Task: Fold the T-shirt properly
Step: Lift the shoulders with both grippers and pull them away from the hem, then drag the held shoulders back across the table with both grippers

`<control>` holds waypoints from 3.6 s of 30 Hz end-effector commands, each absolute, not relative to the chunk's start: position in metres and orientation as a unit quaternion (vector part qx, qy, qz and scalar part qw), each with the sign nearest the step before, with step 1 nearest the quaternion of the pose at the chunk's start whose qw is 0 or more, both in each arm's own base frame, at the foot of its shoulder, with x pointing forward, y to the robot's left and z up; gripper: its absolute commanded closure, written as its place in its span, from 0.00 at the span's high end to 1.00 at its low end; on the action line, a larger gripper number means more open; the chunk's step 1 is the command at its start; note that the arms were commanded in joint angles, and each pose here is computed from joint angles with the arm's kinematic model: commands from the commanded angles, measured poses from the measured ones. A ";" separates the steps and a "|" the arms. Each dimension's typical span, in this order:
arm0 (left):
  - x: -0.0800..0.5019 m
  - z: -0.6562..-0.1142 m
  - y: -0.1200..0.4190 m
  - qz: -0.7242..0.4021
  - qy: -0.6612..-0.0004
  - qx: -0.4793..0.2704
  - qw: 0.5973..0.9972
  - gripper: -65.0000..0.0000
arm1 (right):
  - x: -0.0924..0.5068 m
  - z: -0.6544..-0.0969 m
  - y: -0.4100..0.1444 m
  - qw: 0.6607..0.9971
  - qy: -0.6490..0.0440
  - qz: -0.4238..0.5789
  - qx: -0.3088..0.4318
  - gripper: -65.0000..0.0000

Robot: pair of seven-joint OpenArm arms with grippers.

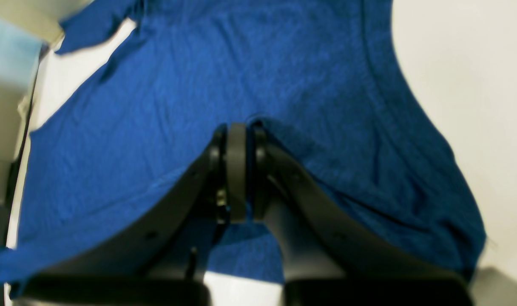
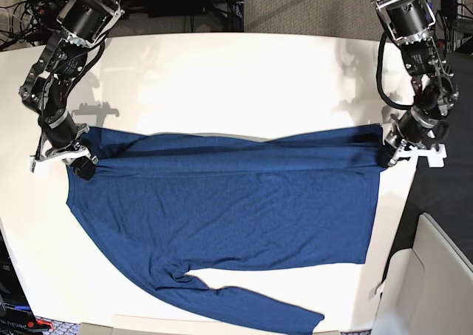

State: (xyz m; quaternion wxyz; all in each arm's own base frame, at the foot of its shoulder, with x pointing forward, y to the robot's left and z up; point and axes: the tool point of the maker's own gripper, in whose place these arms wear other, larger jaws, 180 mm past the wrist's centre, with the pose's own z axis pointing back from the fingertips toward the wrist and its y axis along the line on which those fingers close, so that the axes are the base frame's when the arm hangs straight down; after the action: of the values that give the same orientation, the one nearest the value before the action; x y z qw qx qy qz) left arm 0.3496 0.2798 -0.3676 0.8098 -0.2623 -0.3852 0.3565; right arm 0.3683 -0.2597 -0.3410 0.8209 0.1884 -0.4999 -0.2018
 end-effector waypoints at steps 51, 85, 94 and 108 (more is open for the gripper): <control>0.341 -0.394 0.244 0.308 -0.341 -0.264 0.848 0.27 | 0.289 -0.332 -0.296 0.828 -0.509 -0.203 0.120 0.41; 0.330 -0.387 0.253 0.290 -0.345 -0.249 0.857 0.01 | 0.308 -0.391 -0.301 0.823 -0.443 -0.305 0.185 0.00; 0.304 -0.377 0.244 0.254 -0.353 -0.237 0.869 0.01 | 0.268 -0.373 -0.309 0.841 -0.462 -0.246 0.140 0.00; 0.228 -0.388 0.289 0.260 -0.320 -0.164 0.896 0.01 | 0.199 -0.366 -0.344 0.831 -0.455 -0.281 0.150 0.00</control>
State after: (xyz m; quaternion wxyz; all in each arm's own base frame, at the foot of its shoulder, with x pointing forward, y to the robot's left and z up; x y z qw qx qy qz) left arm 0.2212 0.2769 -0.4004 0.9002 -0.1772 -0.2964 0.2654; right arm 0.1911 -0.3288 -0.3852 0.8433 0.1633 -0.4228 -0.2887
